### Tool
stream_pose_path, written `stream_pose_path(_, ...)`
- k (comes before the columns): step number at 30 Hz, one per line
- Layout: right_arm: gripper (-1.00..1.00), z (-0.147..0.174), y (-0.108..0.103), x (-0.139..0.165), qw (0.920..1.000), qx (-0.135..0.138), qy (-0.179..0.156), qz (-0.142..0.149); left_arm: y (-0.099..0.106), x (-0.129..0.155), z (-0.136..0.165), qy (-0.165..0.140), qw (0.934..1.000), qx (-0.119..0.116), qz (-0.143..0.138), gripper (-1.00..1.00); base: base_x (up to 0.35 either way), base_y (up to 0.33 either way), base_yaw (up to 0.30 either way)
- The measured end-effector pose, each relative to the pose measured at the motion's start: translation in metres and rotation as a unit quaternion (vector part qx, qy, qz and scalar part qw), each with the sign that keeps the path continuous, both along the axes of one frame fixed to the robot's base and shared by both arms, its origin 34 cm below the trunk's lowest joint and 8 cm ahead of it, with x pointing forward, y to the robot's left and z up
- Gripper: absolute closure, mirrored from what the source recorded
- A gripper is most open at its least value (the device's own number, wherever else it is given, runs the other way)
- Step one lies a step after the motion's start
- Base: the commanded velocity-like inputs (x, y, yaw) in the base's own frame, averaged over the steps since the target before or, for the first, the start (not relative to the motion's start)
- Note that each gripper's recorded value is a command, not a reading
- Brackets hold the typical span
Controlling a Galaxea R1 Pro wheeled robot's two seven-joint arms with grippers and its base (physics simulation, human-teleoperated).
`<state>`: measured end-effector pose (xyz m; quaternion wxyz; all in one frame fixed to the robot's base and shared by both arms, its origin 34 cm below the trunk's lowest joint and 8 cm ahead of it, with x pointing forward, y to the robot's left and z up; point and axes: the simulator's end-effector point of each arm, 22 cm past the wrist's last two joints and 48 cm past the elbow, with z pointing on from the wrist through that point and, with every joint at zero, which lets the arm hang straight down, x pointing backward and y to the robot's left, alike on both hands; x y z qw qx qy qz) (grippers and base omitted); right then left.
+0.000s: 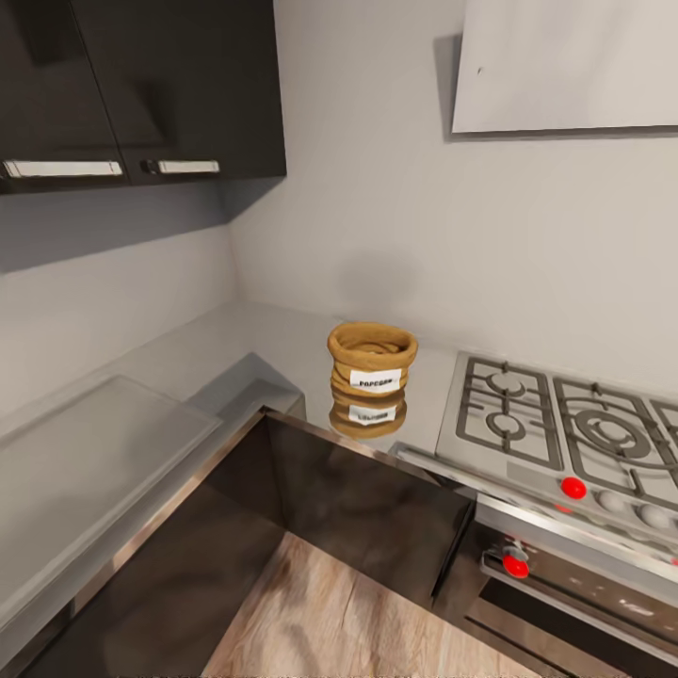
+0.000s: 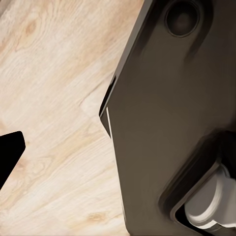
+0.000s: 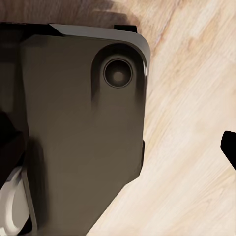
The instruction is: In the kitchen, take the popcorn bag from the countertop, put it into the microwave, and heat it until the popcorn is cooked so the cooked popcorn ends up inside the bag.
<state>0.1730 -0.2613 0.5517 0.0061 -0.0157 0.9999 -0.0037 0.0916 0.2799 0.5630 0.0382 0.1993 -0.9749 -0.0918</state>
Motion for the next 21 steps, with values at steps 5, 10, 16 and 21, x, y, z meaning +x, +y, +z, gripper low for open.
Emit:
stream_pose_path(5,-1.00,0.000,0.000,-0.003,1.0000,0.000,0.003,0.002,0.000,-0.003,0.000,0.004,1.0000,0.000,0.000,-1.00,0.000,0.000,-0.040)
stream_pose_path(10,-1.00,-0.001,0.000,-0.006,1.0000,0.000,0.008,0.002,0.000,-0.006,0.001,0.008,1.0000,0.000,0.000,-1.00,0.000,0.000,-0.085)
stream_pose_path(16,-1.00,-0.001,-0.007,-0.008,0.9998,-0.017,0.010,0.001,0.000,-0.010,0.001,0.013,0.9999,0.000,0.000,-1.00,0.000,0.000,-0.089)
stream_pose_path(21,-1.00,-0.001,-0.010,-0.010,0.9997,-0.023,0.013,0.000,0.000,-0.013,0.002,0.017,0.9999,0.000,0.000,-1.00,0.000,0.000,-0.032)
